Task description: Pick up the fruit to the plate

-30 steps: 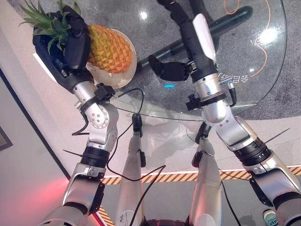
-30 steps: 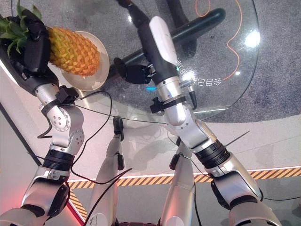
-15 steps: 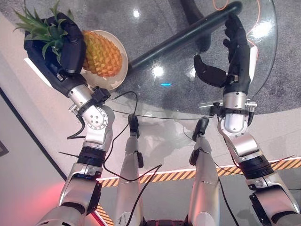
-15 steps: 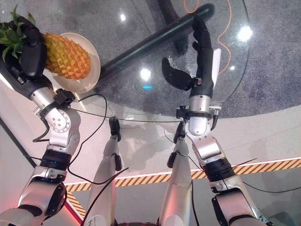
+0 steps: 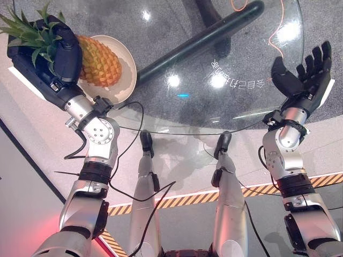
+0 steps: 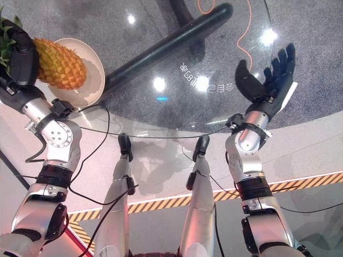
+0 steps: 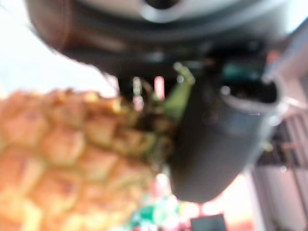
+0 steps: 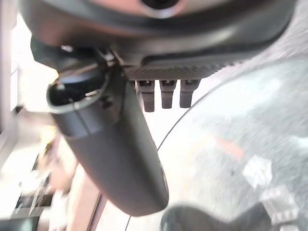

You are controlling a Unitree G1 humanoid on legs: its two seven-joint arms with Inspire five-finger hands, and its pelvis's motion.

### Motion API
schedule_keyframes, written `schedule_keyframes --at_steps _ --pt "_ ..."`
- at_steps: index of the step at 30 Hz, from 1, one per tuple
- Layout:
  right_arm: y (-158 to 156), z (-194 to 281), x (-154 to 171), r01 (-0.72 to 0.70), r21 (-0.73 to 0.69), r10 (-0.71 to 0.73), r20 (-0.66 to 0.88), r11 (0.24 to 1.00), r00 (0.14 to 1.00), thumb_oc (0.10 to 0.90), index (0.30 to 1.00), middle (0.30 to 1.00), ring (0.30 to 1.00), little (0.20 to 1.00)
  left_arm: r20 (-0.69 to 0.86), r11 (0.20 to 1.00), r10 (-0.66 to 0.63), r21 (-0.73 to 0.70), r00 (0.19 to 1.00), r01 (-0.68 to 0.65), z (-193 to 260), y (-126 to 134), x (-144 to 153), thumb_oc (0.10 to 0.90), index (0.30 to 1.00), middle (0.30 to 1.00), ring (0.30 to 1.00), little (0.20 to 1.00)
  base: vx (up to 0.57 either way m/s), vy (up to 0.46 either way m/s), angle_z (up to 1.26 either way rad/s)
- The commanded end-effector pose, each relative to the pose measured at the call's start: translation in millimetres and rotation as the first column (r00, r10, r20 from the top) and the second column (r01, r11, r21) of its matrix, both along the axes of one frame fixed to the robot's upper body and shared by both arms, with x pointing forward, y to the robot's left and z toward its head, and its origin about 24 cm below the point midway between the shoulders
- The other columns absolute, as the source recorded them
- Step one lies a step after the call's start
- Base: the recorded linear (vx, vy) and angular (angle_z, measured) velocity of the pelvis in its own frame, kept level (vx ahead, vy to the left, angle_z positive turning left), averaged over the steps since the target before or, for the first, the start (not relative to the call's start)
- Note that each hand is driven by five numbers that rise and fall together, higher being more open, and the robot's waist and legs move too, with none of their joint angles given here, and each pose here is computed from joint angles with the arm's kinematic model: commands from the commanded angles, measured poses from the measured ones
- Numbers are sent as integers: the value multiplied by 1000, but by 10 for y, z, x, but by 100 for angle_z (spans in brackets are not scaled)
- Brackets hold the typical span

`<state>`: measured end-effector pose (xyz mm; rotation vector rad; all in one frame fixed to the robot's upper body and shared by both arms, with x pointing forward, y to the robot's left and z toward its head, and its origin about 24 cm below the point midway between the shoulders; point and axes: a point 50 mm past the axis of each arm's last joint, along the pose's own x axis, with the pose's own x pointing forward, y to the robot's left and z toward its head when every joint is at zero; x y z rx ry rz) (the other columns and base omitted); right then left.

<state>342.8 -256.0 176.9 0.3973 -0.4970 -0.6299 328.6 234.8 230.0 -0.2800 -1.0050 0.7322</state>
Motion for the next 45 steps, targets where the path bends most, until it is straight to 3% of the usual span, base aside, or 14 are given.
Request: schedule_keyframes --at_steps 1,8,24,32,45 --pt "-323 255 -114 65 159 -96 195 985 976 800 900 900 900 900 366 995 55 62 929 -83 717 170 -268 100 300 300 300 200 -8 -6 -5" --pt "-620 -60 -44 127 332 -157 67 935 985 800 900 900 900 900 349 991 97 55 932 -123 794 247 -221 100 300 300 300 200 -3 -11 -4" --pt "-1066 -582 -158 329 381 -247 -249 864 936 800 900 900 900 900 290 978 180 51 940 -203 933 358 -107 100 300 300 300 200 0 0 0" --pt "-1113 -791 -223 357 394 -230 -334 847 914 800 900 900 900 900 273 968 237 12 933 -249 940 365 -67 100 300 300 300 200 0 0 0" --pt "-1032 -790 -159 329 397 -201 -331 857 922 800 900 900 900 900 268 964 261 -21 927 -265 955 363 -33 100 300 300 300 200 0 0 0"
